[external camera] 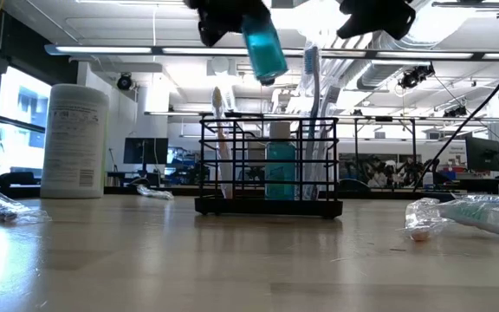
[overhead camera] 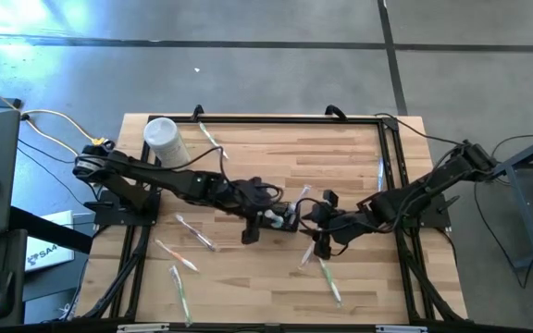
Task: Pick & Place toothbrushing station
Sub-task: Put the blue mouthwash bottle into the mesh organizer, then put the purple toothbrush into the toothbrush organizer
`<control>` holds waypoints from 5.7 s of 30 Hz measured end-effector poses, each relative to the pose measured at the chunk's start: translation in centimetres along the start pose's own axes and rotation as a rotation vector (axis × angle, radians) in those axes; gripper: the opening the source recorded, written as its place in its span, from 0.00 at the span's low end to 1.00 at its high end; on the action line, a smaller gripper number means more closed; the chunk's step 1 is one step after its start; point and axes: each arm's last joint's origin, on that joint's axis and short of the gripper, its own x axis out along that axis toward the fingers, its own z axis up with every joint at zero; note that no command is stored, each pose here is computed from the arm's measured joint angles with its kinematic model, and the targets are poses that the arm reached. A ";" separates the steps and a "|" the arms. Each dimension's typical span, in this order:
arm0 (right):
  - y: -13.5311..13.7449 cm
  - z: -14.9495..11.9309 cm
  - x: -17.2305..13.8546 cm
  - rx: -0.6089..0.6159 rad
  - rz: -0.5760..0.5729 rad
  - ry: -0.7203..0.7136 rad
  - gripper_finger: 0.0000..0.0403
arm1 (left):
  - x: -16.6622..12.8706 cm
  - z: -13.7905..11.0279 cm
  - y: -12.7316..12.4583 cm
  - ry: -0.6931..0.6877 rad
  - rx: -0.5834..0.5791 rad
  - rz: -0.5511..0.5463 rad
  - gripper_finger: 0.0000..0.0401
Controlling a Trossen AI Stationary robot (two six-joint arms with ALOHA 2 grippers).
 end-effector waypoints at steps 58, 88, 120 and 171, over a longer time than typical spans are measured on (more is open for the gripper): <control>-0.1 -0.2 0.0 -0.010 -0.007 0.017 0.35 | 2.5 -1.9 2.6 0.170 -0.199 0.111 0.23; -0.1 -0.2 0.0 -0.016 -0.007 0.015 0.35 | 5.2 -3.0 4.1 0.221 -0.204 0.136 0.23; -0.1 -0.2 0.0 -0.018 -0.011 0.015 0.35 | 7.2 -4.2 4.1 0.277 -0.193 0.101 0.25; -0.2 -0.4 0.0 -0.027 -0.021 0.039 0.35 | -0.9 -0.3 3.5 0.108 -0.181 0.054 0.38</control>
